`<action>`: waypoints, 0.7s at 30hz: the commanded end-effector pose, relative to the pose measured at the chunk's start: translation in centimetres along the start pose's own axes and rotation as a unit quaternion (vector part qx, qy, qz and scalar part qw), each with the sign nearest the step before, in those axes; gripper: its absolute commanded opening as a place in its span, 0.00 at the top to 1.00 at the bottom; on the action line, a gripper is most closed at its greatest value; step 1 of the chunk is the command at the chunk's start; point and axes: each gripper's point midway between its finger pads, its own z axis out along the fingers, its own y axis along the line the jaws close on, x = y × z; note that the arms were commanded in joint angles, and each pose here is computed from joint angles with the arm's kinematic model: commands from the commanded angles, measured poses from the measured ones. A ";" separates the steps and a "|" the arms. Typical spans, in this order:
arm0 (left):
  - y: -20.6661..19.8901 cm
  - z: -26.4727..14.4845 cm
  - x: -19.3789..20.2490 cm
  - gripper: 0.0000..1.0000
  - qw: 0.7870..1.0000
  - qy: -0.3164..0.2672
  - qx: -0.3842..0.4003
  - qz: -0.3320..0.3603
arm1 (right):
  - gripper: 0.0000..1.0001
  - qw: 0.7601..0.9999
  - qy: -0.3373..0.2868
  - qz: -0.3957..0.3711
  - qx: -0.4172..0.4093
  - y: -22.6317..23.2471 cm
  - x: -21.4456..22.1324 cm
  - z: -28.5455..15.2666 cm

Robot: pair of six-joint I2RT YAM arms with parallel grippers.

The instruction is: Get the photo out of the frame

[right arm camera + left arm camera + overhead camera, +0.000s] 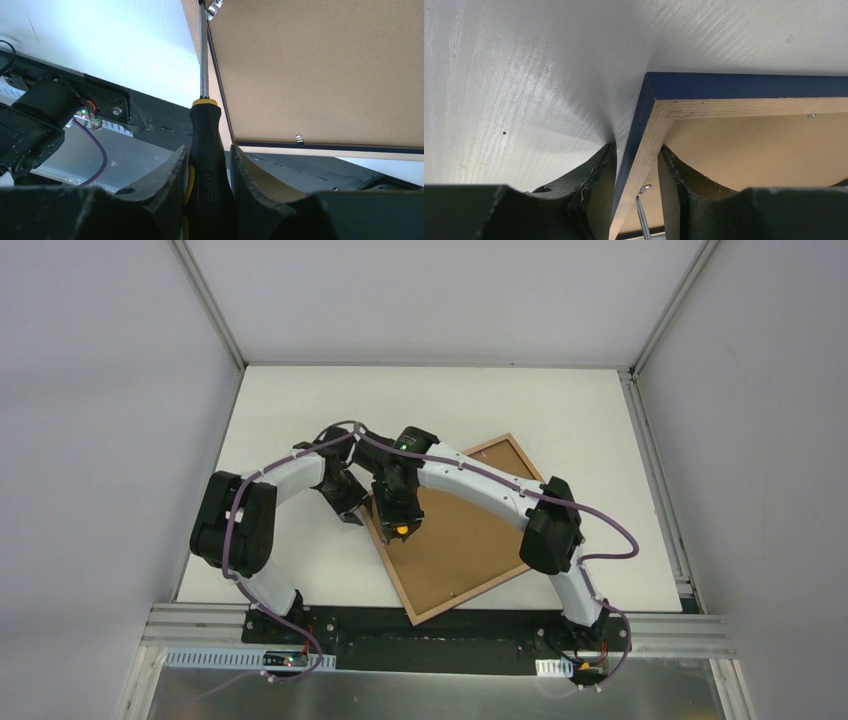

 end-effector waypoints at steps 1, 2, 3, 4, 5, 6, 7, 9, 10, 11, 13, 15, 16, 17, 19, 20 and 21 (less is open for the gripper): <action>2.0 1.6 0.5 0.64 0.999 0.010 -0.045 0.009 | 1.00 0.999 0.031 -0.009 0.041 -1.8 1.8 -1.0; 2.1 1.7 0.5 0.64 0.999 0.010 -0.046 0.011 | 1.00 0.999 0.030 -0.009 0.043 -2.0 1.9 -1.2; 2.2 1.8 0.5 0.65 0.999 0.011 -0.050 0.011 | 1.00 0.998 0.030 -0.009 0.046 -2.1 1.9 -1.3; 2.3 2.0 0.5 0.65 0.998 0.011 -0.053 0.011 | 1.00 0.998 0.032 -0.010 0.048 -2.3 2.0 -1.3; 2.4 2.1 0.5 0.65 0.998 0.013 -0.056 0.012 | 1.00 0.998 0.032 -0.010 0.051 -2.5 2.1 -1.3; 2.5 2.3 0.5 0.65 0.998 0.014 -0.058 0.011 | 1.00 0.998 0.035 -0.010 0.054 -2.6 2.2 -1.3; 2.5 2.4 0.5 0.66 0.998 0.015 -0.060 0.011 | 1.00 0.998 0.036 -0.010 0.055 -2.7 2.3 -1.4; 2.6 2.6 0.5 0.66 0.998 0.018 -0.064 0.013 | 1.00 0.998 0.038 -0.010 0.056 -2.8 2.4 -1.4; 2.8 2.7 0.5 0.67 0.998 0.018 -0.067 0.013 | 1.00 0.998 0.037 -0.010 0.057 -2.9 2.4 -1.5; 2.9 2.7 0.5 0.67 0.997 0.018 -0.069 0.014 | 1.00 0.998 0.037 -0.011 0.059 -3.0 2.5 -1.6; 3.1 2.9 0.5 0.69 0.997 0.018 -0.075 0.015 | 1.00 0.997 0.037 -0.012 0.064 -3.3 2.6 -1.7; 3.4 3.1 0.5 0.70 0.996 0.017 -0.083 0.015 | 1.00 0.997 0.039 -0.013 0.067 -3.8 2.9 -1.7; 3.6 3.1 0.5 0.72 0.996 0.018 -0.086 0.015 | 1.00 0.997 0.040 -0.014 0.069 -4.0 3.1 -1.7; 3.7 3.2 0.5 0.74 0.996 0.018 -0.090 0.016 | 1.00 0.997 0.040 -0.016 0.071 -4.2 3.2 -1.7; 4.0 3.3 0.5 0.76 0.995 0.020 -0.097 0.018 | 1.00 0.996 0.039 -0.018 0.074 -4.6 3.3 -1.7; 4.1 3.4 0.4 0.77 0.995 0.019 -0.100 0.019 | 1.00 0.996 0.039 -0.017 0.075 -4.7 3.5 -1.8; 4.2 3.4 0.5 0.78 0.994 0.019 -0.104 0.018 | 1.00 0.996 0.040 -0.016 0.075 -4.9 3.5 -1.8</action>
